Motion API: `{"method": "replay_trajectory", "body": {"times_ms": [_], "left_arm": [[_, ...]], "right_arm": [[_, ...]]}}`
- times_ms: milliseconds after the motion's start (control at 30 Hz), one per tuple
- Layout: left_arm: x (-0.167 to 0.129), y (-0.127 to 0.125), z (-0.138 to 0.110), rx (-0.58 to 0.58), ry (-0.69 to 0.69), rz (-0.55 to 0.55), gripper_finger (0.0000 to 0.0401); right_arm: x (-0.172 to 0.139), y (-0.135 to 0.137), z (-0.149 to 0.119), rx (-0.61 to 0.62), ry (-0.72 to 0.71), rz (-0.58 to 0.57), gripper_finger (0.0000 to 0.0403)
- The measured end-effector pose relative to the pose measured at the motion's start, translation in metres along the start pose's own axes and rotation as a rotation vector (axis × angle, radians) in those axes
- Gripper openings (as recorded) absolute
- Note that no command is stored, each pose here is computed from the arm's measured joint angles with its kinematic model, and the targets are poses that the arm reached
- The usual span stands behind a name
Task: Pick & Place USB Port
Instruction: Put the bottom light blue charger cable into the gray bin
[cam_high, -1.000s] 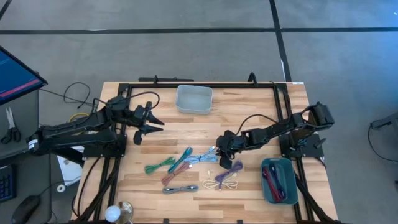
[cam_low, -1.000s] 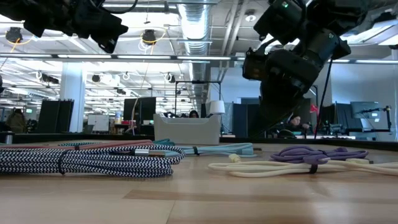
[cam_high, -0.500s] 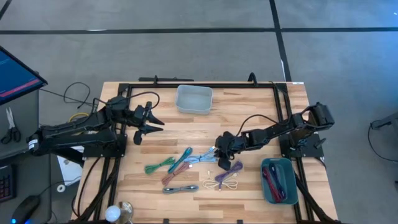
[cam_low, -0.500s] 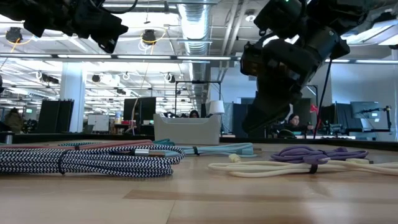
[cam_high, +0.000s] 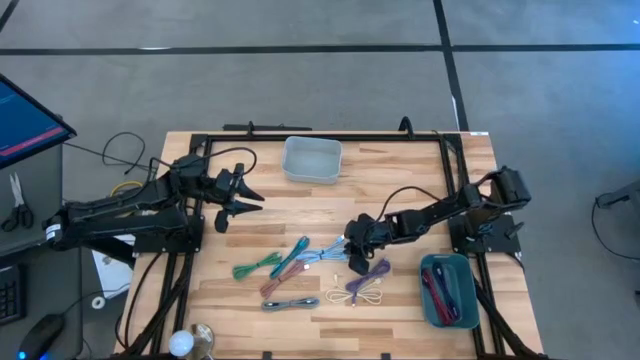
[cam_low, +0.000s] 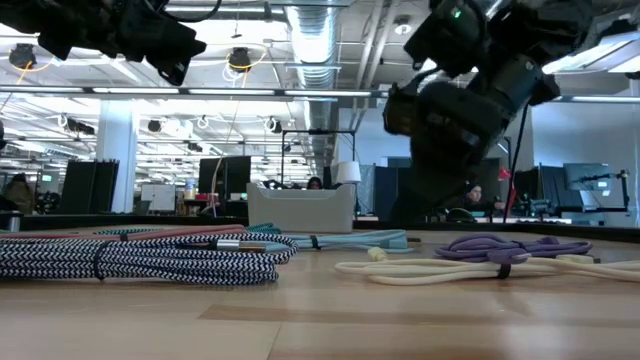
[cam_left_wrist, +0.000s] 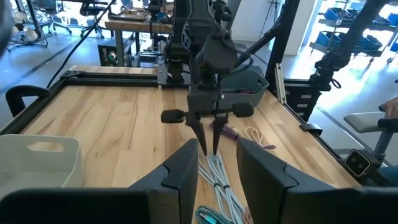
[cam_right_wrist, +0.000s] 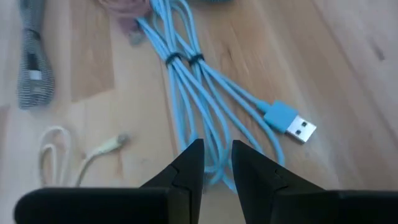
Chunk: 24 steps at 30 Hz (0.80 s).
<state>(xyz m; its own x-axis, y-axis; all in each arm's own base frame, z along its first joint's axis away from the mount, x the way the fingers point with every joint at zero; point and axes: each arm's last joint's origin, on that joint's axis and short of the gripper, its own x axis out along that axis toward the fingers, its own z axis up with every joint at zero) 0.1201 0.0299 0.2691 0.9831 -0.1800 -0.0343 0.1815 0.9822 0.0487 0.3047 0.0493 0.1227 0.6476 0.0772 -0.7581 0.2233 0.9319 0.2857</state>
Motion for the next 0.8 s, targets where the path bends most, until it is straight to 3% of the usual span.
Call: {"method": "replay_trajectory", "body": {"times_ms": [267,500,800], "left_arm": [[0.000,0.000,0.000,0.000,0.000,0.000,0.0110],[0.000,0.000,0.000,0.000,0.000,0.000,0.0110],[0.000,0.000,0.000,0.000,0.000,0.000,0.0110]], "right_arm": [[0.009,-0.001,-0.004,0.007,0.007,0.002,0.0074],[0.009,-0.001,-0.004,-0.032,0.005,0.005,0.0008],[-0.004,0.006,0.006,-0.076,-0.049,0.065,0.0002]]}}
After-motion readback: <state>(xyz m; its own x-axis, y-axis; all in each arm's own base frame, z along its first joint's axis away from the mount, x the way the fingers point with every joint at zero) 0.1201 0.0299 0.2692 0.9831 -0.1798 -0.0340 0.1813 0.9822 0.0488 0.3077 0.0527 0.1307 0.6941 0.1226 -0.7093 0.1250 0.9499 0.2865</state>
